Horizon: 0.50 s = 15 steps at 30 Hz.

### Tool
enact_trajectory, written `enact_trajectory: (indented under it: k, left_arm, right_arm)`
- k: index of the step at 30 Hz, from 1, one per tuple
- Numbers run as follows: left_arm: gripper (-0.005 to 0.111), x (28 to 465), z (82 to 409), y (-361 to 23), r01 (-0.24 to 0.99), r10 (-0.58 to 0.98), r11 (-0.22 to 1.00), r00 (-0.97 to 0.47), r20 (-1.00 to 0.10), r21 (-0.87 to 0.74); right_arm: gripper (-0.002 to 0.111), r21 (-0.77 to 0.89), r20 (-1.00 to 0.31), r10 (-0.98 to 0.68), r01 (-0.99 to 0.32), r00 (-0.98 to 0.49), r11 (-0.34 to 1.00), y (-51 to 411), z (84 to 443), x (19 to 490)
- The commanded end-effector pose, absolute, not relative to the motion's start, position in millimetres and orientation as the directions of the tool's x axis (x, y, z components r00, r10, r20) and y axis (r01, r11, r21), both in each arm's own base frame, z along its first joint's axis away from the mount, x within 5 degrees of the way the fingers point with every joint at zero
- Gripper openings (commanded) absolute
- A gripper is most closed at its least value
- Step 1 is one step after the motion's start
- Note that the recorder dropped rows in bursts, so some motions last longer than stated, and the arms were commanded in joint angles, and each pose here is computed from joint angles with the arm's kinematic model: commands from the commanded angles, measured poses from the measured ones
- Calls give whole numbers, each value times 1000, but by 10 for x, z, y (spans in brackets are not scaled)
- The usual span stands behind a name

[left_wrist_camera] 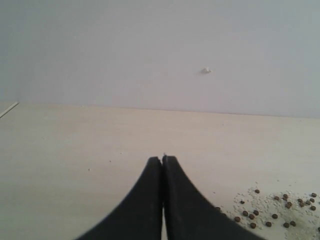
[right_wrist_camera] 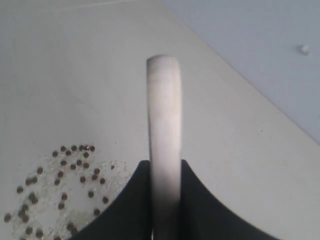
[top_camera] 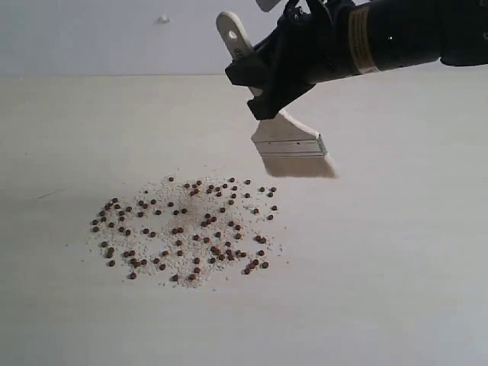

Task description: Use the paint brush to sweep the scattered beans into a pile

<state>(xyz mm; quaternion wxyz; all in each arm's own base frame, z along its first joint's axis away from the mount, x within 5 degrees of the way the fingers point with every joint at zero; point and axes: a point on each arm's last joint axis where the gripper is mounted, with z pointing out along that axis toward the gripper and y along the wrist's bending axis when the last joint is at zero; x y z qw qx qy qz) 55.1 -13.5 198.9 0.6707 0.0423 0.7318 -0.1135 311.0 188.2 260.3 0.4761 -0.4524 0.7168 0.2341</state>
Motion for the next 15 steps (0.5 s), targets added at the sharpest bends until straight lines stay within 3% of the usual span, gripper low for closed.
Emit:
enact_trajectory:
  k: [1, 7, 11, 13, 15]
  left_arm:
    - [0, 547, 1990, -133, 212, -95, 971, -92, -991, -112]
    - [0, 547, 1990, -133, 212, -95, 971, -92, -991, -112]
    - [0, 547, 1990, -133, 212, -95, 971, -92, -991, -112]
    - [0, 547, 1990, -133, 212, -95, 971, -92, -991, -112]
    - [0, 547, 1990, -133, 212, -95, 971, -92, -991, -112]
  right_arm:
    - [0, -148, -932, -354, -802, -84, 579, 1849, 2572, 3140]
    - [0, -357, -878, -478, -650, -12, 671, 1877, 2441, 3113]
    - [0, -489, -825, -559, -593, 78, 639, 2005, 2419, 3012]
    - [0, -522, -826, -552, -526, 116, 671, 2110, 2438, 2926]
    - [0, -538, -838, -527, -370, 139, 758, 2129, 2490, 2850]
